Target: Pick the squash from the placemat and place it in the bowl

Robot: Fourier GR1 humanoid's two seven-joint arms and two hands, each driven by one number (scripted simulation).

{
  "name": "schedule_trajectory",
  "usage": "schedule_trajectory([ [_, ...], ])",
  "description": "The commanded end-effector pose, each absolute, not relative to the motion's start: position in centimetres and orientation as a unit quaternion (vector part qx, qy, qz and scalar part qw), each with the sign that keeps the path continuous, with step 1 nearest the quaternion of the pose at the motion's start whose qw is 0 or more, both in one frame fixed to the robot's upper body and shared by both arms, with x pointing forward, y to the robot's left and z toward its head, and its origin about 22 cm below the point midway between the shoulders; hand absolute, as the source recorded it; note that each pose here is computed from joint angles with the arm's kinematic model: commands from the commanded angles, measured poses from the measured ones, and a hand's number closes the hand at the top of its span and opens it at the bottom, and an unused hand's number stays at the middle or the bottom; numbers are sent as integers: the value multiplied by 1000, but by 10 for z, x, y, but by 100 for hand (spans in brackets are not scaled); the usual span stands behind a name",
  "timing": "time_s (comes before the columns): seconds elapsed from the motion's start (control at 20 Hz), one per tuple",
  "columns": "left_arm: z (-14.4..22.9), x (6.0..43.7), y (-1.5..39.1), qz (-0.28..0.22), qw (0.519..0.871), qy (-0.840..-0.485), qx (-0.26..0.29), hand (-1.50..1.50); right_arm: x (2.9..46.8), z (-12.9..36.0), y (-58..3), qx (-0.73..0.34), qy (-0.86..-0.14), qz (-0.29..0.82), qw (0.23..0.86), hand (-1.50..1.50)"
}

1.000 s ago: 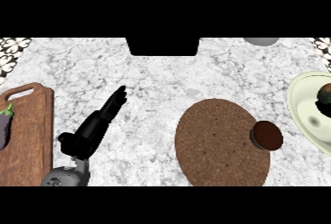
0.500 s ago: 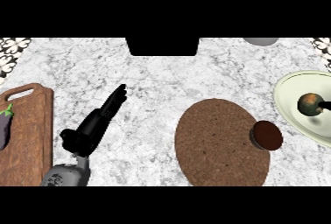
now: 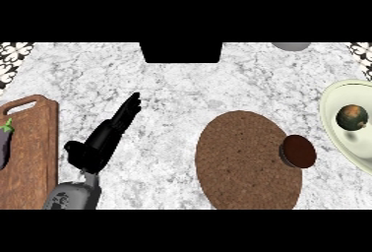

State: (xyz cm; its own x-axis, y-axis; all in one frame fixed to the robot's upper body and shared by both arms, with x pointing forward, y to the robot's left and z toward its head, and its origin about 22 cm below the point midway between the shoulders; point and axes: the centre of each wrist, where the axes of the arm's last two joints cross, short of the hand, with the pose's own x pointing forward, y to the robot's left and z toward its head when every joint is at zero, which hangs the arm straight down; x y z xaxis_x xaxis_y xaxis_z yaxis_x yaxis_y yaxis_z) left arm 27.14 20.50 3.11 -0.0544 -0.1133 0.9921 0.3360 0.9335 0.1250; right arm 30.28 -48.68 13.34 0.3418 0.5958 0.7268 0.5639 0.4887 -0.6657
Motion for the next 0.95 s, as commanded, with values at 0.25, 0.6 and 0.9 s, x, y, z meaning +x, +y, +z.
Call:
schedule_trajectory([
  [0.25,32,268,216,-168,678,-712,-63,0,221,137,-564,-503,-581,-131,626,-150],
  [0.6,38,261,208,-171,681,-708,-78,0,131,116,-620,-501,-597,-161,605,-150],
  [0.9,36,262,206,-170,679,-710,-72,0,72,108,-644,-464,-606,-139,631,-150],
])
